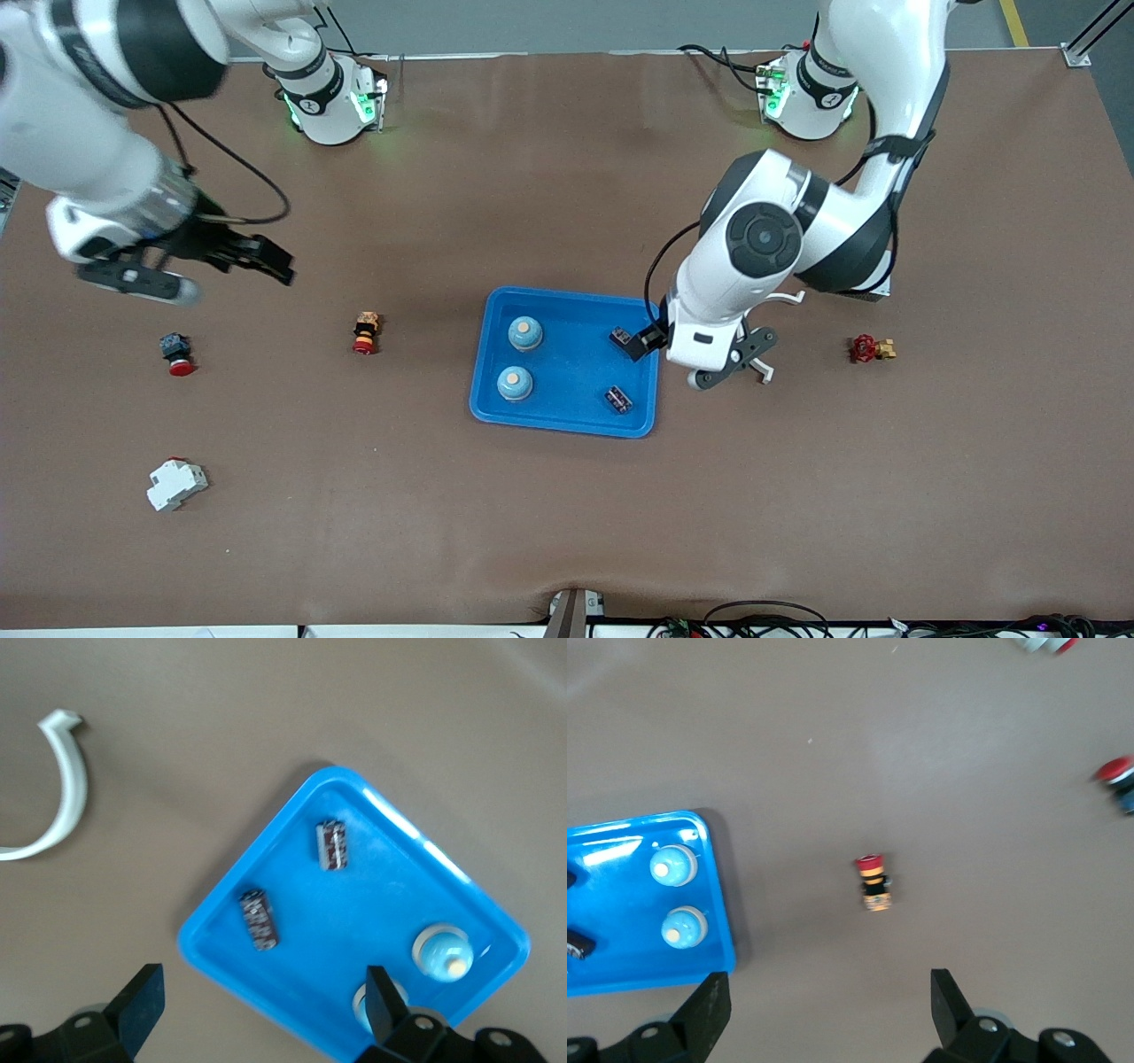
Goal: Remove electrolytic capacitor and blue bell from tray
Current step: 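Reach the left gripper to a capacitor while the right gripper reaches a bell, then grasp the capacitor with the left gripper while the right gripper grasps a bell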
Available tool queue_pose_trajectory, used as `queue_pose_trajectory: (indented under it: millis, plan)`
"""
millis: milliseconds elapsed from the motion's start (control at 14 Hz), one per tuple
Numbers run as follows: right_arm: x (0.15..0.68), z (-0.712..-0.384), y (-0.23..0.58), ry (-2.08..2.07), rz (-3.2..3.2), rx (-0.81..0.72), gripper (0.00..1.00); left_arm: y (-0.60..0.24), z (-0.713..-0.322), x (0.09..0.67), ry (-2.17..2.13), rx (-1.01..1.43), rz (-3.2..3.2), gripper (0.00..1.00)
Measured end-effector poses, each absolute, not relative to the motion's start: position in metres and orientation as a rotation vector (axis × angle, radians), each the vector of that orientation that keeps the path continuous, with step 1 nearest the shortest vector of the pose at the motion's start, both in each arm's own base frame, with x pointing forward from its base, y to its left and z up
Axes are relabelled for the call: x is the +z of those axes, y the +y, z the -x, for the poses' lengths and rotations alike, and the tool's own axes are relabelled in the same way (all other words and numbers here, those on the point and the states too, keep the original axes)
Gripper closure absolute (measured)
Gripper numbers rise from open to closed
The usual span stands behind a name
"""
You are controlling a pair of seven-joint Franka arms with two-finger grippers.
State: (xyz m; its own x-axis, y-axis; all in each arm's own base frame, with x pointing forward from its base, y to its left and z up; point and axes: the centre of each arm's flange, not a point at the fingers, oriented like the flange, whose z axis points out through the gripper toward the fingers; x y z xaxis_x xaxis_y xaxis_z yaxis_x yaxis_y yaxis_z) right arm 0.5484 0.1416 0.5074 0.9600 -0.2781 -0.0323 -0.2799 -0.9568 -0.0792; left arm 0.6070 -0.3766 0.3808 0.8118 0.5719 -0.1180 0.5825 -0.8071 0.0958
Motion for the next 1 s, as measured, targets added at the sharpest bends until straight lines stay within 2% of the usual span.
queue_pose_trajectory:
  millis: [215,573,1002]
  plan:
    - [0.448,-0.542,0.202,0.534,3.015,0.071,0.0,-0.393,-0.614,0.343,1.029,-0.054,-2.81,0.0]
    - [0.371,-0.526,0.312,0.648,2.976,0.034,0.0,-0.412,-0.611,0.294,1.231,-0.042,-2.738,0.0]
    - [0.285,-0.517,0.385,0.675,2.989,0.053,0.0,-0.415,-0.607,0.252,1.347,-0.064,-2.725,0.0]
